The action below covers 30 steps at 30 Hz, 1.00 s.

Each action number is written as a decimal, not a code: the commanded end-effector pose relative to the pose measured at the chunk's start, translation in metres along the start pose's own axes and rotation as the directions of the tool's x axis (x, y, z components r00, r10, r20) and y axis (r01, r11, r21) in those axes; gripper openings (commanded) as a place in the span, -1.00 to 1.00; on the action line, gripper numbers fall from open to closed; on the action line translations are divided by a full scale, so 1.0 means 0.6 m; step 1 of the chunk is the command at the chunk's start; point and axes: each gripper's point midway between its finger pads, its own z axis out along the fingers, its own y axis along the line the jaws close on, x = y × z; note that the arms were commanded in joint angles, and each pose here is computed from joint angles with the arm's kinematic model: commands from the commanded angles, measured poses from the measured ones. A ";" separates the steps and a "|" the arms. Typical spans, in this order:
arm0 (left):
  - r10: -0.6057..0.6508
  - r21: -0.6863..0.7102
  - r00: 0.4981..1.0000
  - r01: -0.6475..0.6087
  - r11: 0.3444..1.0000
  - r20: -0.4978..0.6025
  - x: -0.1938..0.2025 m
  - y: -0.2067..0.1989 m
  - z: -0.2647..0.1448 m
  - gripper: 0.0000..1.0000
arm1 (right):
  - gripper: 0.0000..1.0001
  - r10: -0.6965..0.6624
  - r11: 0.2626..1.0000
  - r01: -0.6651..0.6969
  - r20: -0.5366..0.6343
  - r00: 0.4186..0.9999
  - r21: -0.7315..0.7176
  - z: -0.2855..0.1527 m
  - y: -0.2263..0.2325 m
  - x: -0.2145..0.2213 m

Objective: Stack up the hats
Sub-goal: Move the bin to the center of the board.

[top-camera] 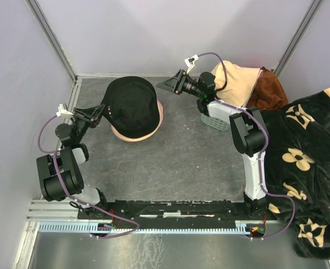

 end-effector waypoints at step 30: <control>0.024 -0.108 1.000 -0.022 0.994 0.013 0.000 0.023 0.010 -0.95 | -0.03 -0.006 0.988 -0.004 -0.060 0.998 -0.155 0.054 0.049 0.035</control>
